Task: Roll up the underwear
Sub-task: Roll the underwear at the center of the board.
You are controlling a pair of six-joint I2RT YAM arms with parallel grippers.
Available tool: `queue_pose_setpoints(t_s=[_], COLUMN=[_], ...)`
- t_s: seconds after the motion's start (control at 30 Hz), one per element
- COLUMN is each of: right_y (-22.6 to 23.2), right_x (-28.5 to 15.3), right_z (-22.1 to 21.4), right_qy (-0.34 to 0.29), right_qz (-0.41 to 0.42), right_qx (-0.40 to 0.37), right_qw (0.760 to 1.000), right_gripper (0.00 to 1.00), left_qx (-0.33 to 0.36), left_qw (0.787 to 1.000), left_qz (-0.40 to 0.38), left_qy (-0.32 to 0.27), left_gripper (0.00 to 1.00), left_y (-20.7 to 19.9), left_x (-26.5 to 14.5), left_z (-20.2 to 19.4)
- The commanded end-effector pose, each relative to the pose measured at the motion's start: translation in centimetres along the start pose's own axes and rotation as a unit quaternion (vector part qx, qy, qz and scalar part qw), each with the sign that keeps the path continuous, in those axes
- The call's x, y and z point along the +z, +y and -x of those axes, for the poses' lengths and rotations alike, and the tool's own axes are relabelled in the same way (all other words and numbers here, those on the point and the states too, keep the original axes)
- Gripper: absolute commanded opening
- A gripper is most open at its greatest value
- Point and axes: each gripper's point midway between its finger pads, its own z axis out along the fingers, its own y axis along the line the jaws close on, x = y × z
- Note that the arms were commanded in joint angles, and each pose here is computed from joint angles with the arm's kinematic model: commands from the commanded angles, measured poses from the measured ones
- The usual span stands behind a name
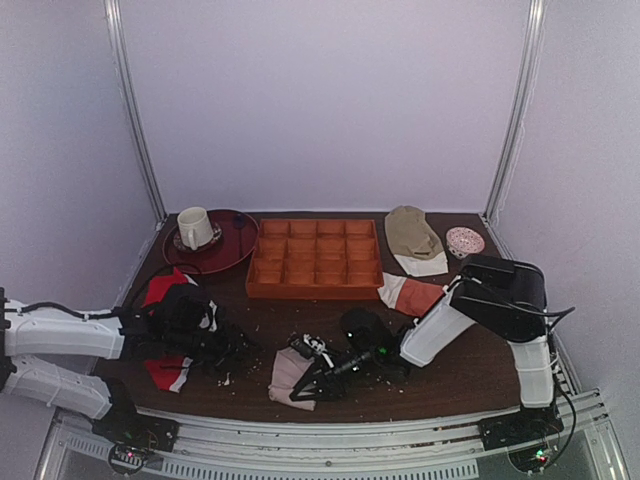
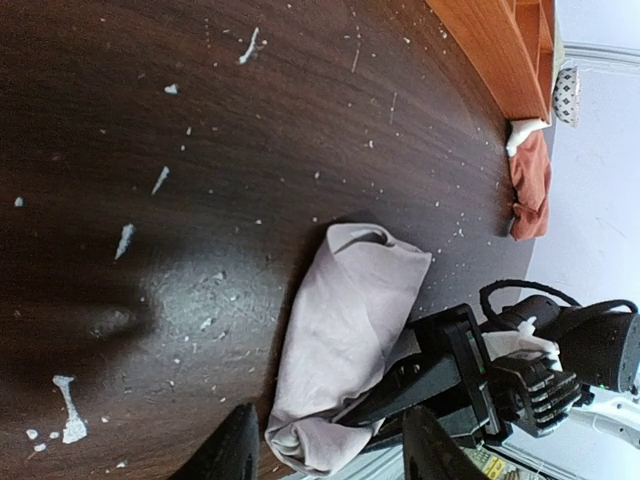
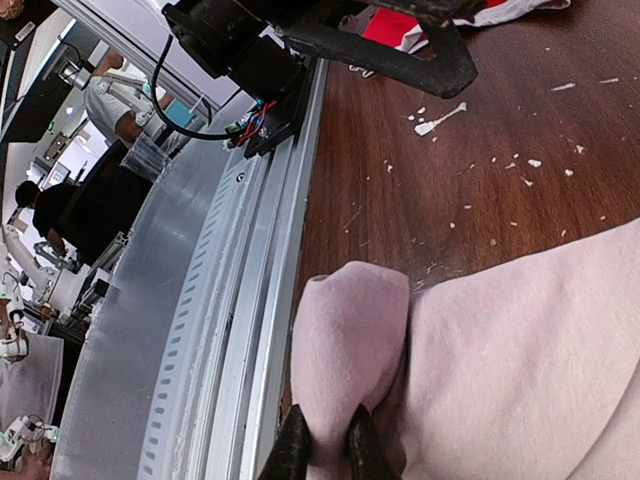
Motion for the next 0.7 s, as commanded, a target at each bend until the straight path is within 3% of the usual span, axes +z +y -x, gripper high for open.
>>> queue_pose_setpoints(t_s=[0.0, 0.27, 0.67], right_y=[-3.8, -4.0, -4.8], right_x=[-0.1, -0.9, -1.0], right_z=[-8.1, -9.3, -10.2], right_qy=[0.121, 0.131, 0.137], right_qz=[-0.043, -0.058, -0.067], right_qx=[0.105, 0.121, 0.165], right_qw=[0.986, 0.982, 0.974], right_gripper=[0.0, 0.0, 0.0], left_qx=[-0.007, -0.01, -0.019], left_qw=[1.0, 0.999, 1.0], left_qz=[-0.012, -0.027, -0.017], left_qy=[-0.024, -0.033, 0.001], left_gripper=[0.51, 0.51, 0.53], left_y=[0.2, 0.1, 1.5], left_x=[-0.8, -1.5, -1.0], left_z=[0.5, 0.5, -2.6])
